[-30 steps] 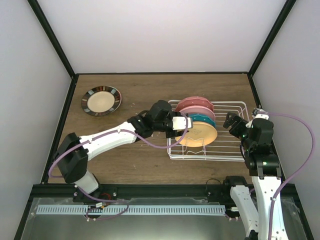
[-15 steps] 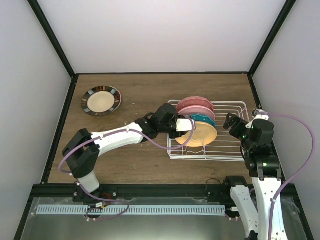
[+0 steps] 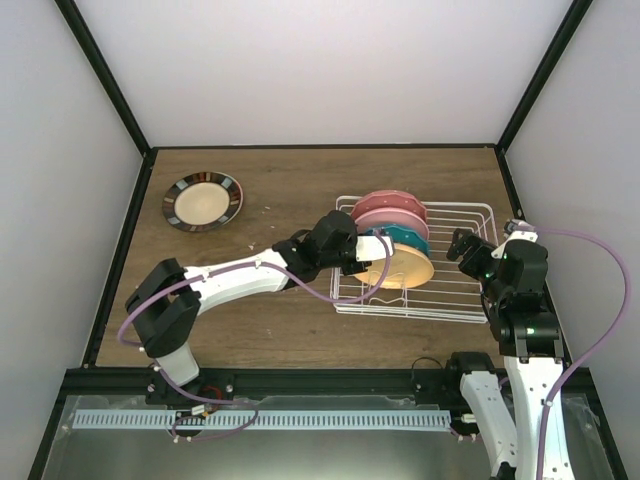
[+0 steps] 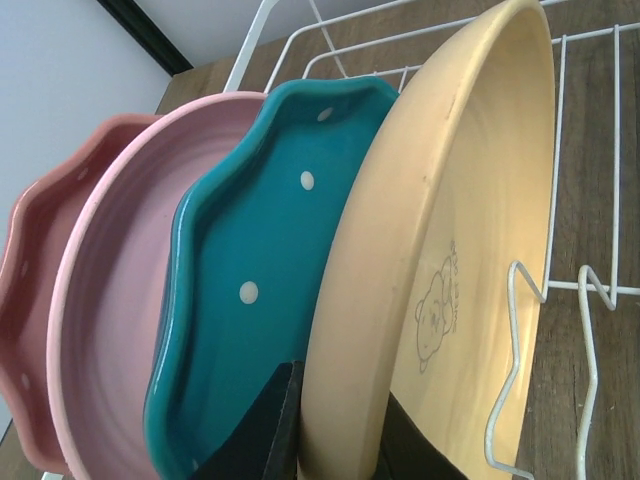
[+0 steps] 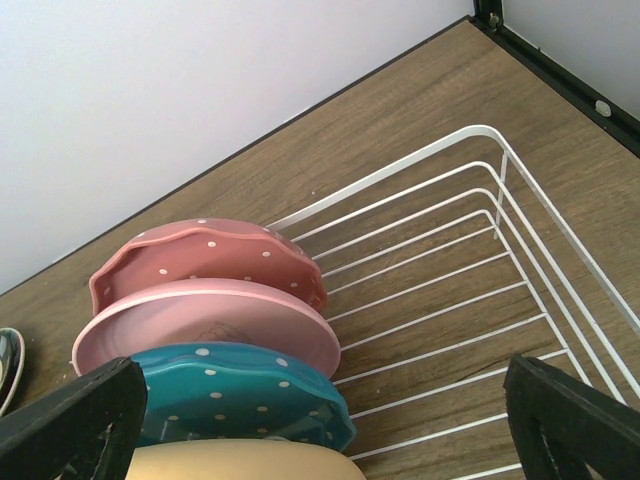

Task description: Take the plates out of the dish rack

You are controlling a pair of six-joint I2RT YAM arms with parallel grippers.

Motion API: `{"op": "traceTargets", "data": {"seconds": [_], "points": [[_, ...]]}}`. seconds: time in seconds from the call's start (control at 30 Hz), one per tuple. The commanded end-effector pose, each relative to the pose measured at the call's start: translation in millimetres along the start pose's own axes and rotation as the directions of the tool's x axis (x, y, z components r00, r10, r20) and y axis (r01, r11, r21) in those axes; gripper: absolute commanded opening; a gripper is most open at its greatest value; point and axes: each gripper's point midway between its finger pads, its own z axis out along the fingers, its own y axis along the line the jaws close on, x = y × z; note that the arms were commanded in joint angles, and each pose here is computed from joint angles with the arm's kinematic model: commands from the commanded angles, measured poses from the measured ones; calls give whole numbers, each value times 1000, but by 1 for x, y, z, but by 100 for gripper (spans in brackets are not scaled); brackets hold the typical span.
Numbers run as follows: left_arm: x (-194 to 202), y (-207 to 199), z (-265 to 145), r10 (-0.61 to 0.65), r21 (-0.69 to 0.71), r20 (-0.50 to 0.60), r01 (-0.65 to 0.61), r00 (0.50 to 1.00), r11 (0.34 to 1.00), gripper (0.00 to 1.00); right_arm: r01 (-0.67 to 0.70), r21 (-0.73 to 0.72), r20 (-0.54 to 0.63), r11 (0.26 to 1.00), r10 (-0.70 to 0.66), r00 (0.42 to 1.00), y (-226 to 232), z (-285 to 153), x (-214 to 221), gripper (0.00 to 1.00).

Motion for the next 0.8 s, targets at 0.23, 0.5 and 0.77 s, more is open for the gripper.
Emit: {"op": "traceTargets", "data": {"seconds": [0.23, 0.5, 0.77], "points": [[-53, 32, -38, 29, -89, 96, -21, 995, 996, 4, 5, -5, 4, 1000, -5, 1000, -1, -4, 3, 100], [-89, 56, -75, -36, -142, 186, 63, 982, 988, 4, -4, -7, 5, 1000, 4, 1000, -1, -2, 4, 100], [-111, 120, -163, -163, -237, 373, 263, 914, 935, 4, -24, -15, 2, 1000, 24, 1000, -1, 3, 7, 100]]}}
